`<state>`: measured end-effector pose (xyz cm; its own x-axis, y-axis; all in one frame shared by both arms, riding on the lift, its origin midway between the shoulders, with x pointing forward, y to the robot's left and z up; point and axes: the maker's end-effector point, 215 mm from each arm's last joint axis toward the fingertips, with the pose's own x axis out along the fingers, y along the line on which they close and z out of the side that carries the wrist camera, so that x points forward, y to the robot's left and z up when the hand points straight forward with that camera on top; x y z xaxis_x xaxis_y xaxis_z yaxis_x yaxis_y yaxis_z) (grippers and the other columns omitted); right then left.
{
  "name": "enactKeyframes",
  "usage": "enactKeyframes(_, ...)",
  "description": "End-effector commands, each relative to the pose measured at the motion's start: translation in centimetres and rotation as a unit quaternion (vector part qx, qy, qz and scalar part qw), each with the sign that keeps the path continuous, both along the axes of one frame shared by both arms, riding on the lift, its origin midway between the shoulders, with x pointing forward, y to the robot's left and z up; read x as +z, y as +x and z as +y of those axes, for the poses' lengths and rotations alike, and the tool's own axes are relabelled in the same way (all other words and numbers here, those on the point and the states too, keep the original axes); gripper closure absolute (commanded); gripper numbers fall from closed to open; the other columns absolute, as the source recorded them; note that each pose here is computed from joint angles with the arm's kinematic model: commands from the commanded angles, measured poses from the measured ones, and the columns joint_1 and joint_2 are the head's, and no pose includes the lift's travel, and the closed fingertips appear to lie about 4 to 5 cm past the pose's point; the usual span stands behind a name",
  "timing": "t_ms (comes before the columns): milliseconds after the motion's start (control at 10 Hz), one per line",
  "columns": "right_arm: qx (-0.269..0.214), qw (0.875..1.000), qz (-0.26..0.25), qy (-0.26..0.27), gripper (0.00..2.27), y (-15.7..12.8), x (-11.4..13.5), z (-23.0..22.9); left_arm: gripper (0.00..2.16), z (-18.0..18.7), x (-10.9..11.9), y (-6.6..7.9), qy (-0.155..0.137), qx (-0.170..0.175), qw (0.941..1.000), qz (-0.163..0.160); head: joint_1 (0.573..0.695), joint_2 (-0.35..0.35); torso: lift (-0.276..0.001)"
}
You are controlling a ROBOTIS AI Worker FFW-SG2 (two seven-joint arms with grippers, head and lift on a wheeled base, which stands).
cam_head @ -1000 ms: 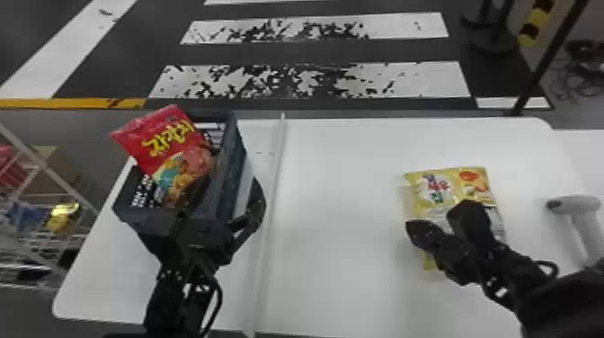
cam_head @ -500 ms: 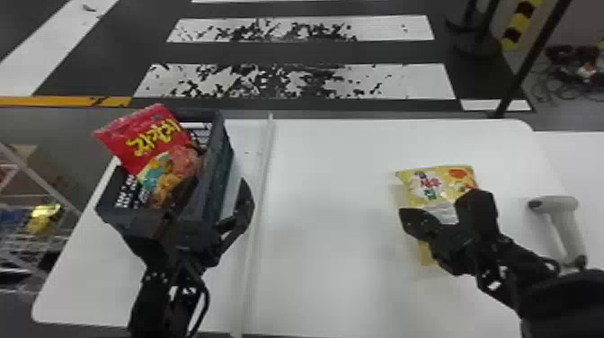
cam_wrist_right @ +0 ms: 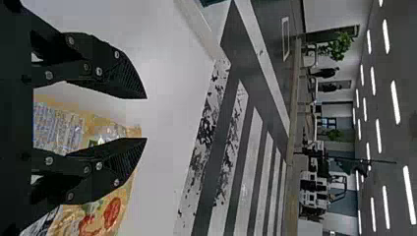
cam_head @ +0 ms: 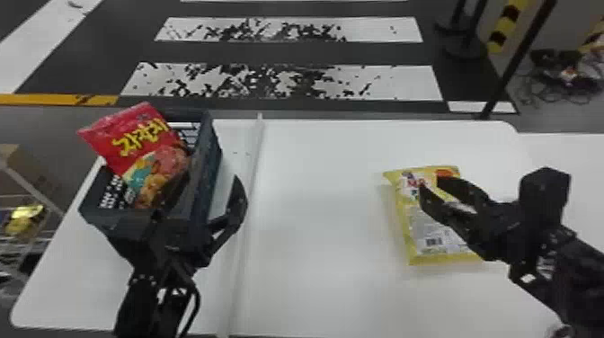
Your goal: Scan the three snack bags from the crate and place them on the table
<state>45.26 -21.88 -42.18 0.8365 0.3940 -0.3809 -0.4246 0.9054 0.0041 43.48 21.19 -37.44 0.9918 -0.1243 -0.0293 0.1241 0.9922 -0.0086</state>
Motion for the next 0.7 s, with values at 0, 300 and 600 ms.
enactKeyframes(0, -0.044, 0.999, 0.013, -0.003, 0.04, -0.3, 0.4, -4.5, 0.09, -0.3, 0.0, 0.0, -0.002, -0.002, 1.0000, 0.000, 0.695, -0.002, -0.062)
enactKeyframes(300, -0.123, 0.992, 0.030, -0.024, 0.06, -1.1, -0.2, -13.7, 0.09, -0.6, 0.0, 0.0, -0.004, -0.004, 1.0000, 0.000, 0.695, -0.108, -0.062)
enactKeyframes(600, -0.168, 0.982, 0.070, -0.055, 0.04, -1.9, -3.2, -20.9, 0.09, -1.5, 0.1, 0.2, -0.005, -0.010, 0.9999, -0.001, 0.695, -0.235, -0.062)
